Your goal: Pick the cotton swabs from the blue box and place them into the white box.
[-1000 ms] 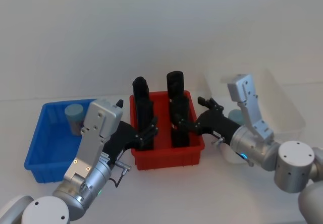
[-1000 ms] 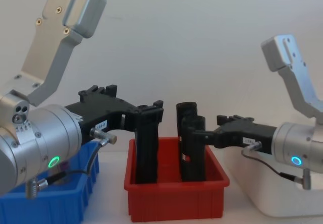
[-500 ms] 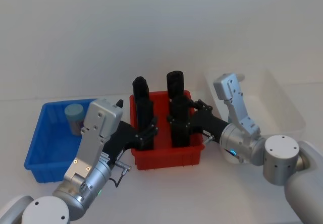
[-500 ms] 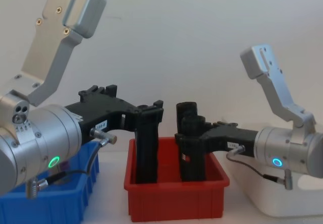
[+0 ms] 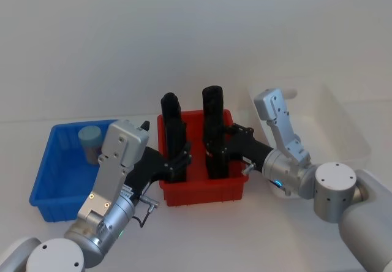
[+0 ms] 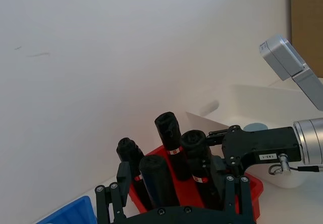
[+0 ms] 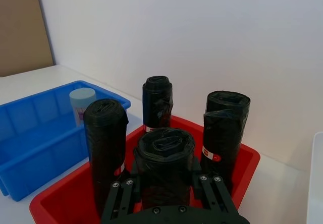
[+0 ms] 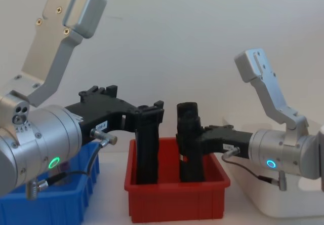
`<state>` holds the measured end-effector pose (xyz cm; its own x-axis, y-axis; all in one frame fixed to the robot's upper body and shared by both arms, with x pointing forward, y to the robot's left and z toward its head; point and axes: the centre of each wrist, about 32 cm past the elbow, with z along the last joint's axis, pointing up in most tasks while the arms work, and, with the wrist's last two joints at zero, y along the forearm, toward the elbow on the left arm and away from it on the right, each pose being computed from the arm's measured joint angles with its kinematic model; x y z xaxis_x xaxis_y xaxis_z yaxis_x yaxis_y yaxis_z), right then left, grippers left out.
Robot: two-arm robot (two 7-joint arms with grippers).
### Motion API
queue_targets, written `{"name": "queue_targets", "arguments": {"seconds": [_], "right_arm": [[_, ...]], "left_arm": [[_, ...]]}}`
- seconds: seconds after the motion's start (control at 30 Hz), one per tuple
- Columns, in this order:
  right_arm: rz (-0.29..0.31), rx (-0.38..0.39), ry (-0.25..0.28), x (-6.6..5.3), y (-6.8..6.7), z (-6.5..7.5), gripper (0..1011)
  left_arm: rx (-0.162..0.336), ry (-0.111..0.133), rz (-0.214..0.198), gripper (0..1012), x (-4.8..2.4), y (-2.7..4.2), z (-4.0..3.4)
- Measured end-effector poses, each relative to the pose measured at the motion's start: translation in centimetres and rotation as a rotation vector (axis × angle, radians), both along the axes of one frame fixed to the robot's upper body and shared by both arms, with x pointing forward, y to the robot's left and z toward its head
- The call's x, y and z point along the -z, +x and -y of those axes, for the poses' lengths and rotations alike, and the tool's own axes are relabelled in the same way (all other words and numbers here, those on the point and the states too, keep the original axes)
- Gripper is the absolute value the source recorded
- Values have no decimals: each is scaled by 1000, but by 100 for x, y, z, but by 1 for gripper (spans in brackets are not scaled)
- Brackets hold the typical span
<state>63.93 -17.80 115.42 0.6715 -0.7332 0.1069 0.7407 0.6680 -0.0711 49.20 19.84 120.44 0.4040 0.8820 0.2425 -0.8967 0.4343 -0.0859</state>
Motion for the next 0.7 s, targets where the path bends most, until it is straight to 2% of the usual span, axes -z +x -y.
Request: {"name": "queue_targets", "arguments": {"seconds": [0.4,0.7], "right_arm": [[55,9,43,-92,-39,21,483],[132,42,103,-296,-159,86,436]], "left_arm": [[0,0,0,1004,0,0,0],[0,0,0,1004,0,0,0]]}}
